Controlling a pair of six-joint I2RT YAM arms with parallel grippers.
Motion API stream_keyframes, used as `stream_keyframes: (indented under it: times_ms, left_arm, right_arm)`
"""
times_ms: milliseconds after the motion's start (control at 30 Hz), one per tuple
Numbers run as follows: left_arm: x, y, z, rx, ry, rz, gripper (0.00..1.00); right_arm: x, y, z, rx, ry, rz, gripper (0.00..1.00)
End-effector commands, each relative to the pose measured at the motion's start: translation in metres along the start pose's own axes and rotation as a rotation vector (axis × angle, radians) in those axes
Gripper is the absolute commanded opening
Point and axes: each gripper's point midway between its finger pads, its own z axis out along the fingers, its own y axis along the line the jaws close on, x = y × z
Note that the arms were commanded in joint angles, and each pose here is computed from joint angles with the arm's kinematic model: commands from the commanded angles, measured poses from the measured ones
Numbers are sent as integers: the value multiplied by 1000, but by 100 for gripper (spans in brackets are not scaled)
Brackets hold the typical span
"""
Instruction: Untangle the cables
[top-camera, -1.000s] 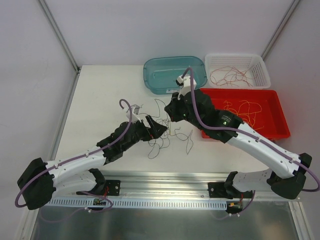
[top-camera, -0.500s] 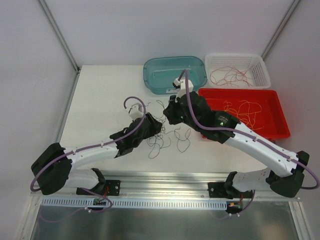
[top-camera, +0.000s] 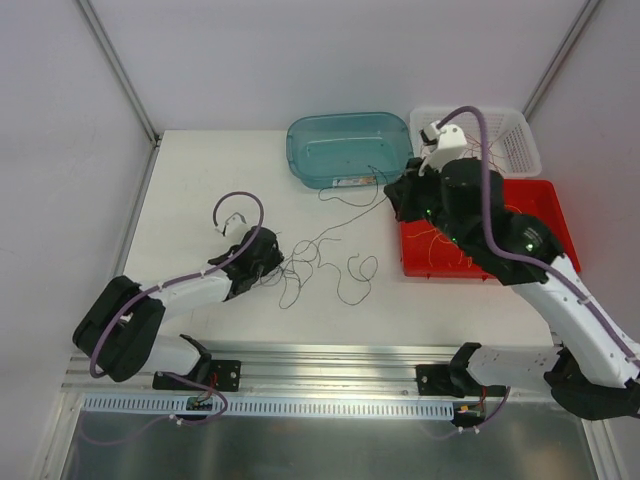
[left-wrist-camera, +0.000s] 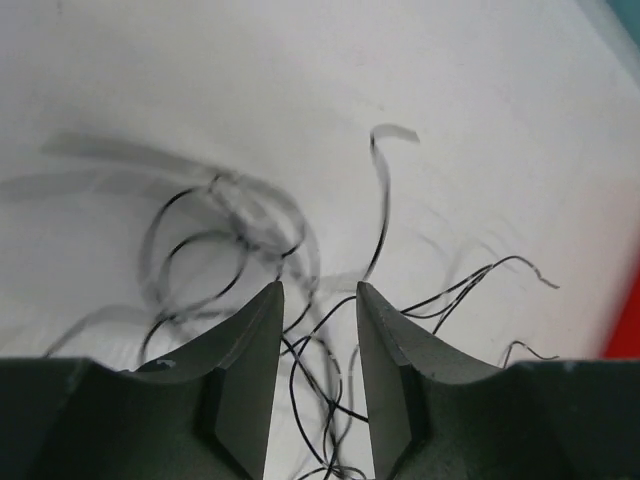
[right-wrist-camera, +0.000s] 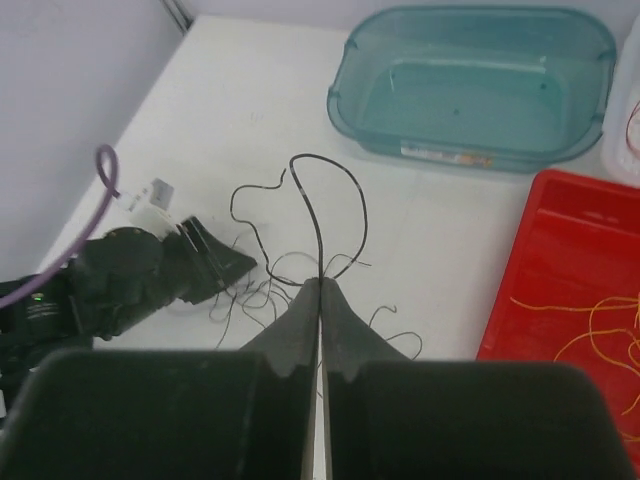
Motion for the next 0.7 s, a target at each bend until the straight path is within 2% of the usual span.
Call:
stream_keyframes:
  times_ms: [0,200,433,667]
  left_arm:
    - [5,21,9,-72,52,-17,36]
    - [1,42,20,-158,92,-27,37]
    - [-35,76,21,-248,51,-84,40]
    - [-73,103,11,-307,-4,-146,42]
  right_arm:
    - [-52,-3,-43,-46,-129,-15,1]
    - [-94,-13,-82,-47,-244,-53,1]
    - [-124,-35,-121,20,-359,-72,1]
    - [-137,-42,-138,38,-420,-74,1]
